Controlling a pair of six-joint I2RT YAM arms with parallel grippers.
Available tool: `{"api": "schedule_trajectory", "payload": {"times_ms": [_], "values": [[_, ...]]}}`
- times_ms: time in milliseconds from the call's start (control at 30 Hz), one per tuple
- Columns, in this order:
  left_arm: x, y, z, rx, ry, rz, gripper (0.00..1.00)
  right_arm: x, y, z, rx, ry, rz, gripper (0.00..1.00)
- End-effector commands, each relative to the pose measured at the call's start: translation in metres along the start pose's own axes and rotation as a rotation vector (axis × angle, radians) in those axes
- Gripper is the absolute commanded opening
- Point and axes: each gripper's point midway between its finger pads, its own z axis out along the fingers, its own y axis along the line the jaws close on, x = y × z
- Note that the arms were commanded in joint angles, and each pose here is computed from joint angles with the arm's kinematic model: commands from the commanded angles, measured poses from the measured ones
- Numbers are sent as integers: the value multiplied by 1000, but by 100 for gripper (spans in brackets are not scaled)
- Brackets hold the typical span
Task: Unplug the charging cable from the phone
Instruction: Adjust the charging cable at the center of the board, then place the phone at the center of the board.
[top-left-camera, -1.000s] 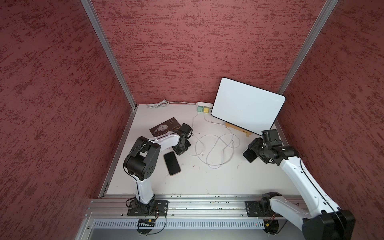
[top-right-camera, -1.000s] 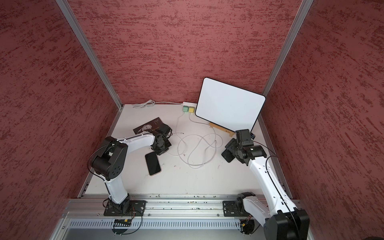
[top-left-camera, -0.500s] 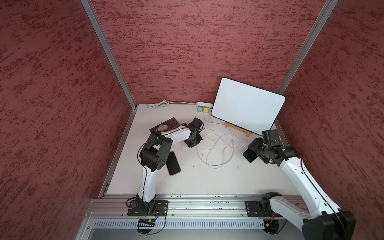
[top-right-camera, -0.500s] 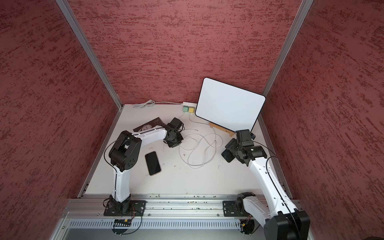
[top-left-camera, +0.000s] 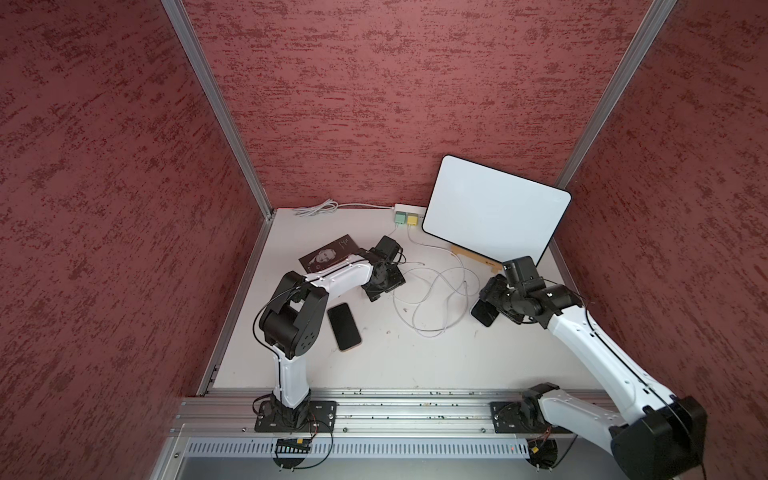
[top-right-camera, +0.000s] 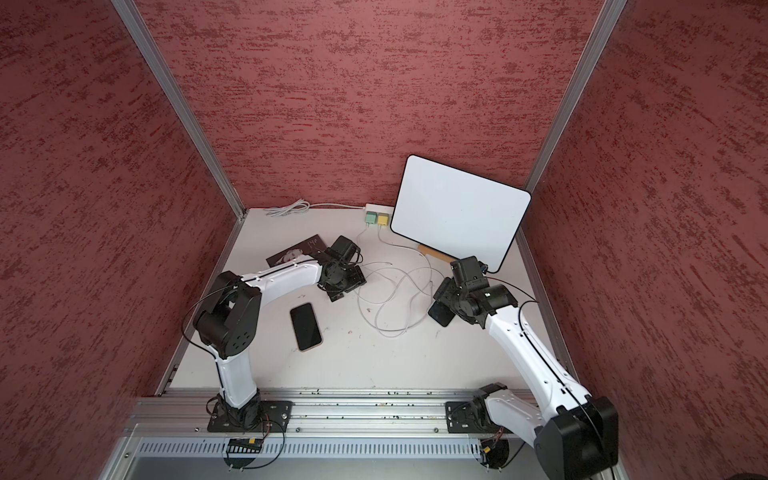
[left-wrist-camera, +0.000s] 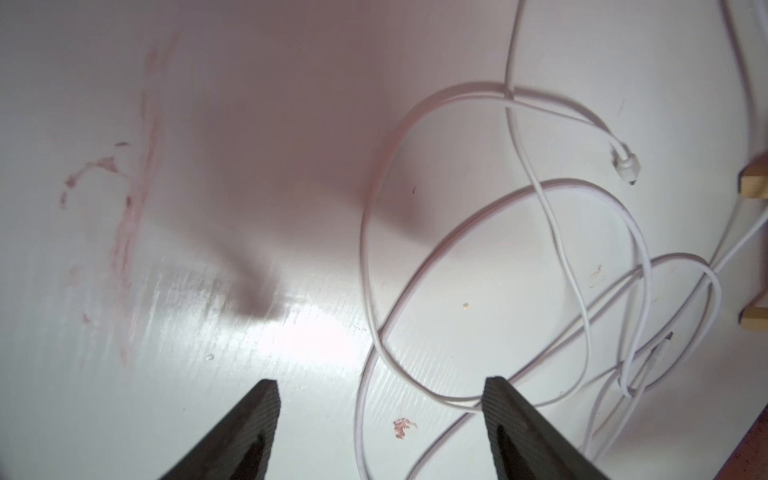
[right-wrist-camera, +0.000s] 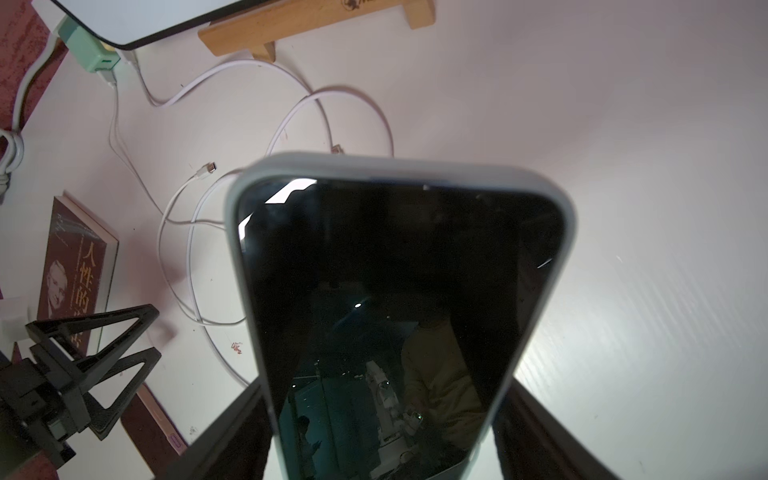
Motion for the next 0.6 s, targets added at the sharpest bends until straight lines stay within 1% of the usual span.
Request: {"api": "schedule_trajectory", "payload": {"times_ms": [0, 100, 200, 300, 333, 367, 467, 567], "values": [[-4, 4, -28, 15, -60, 37, 83, -17, 45, -16, -94, -76, -89, 25], [-9, 30, -54, -41, -147, 60, 83, -5, 72, -12, -102, -47, -192, 24], [-7, 67, -73, -72, -197, 36, 83, 6, 103, -8, -121, -32, -290, 24], [-1, 103, -87, -100, -229, 1, 83, 25, 138, -2, -147, -4, -399, 24], [3, 118, -92, -111, -233, -15, 83, 37, 153, 7, -142, 21, -455, 24], [6, 128, -97, -106, -242, -30, 83, 48, 160, 20, -124, 49, -499, 24], [16, 156, -104, -109, -251, -81, 84, 75, 193, 32, -135, 92, -614, 24], [25, 176, -109, -85, -252, -132, 84, 102, 220, 52, -131, 145, -710, 22]]}}
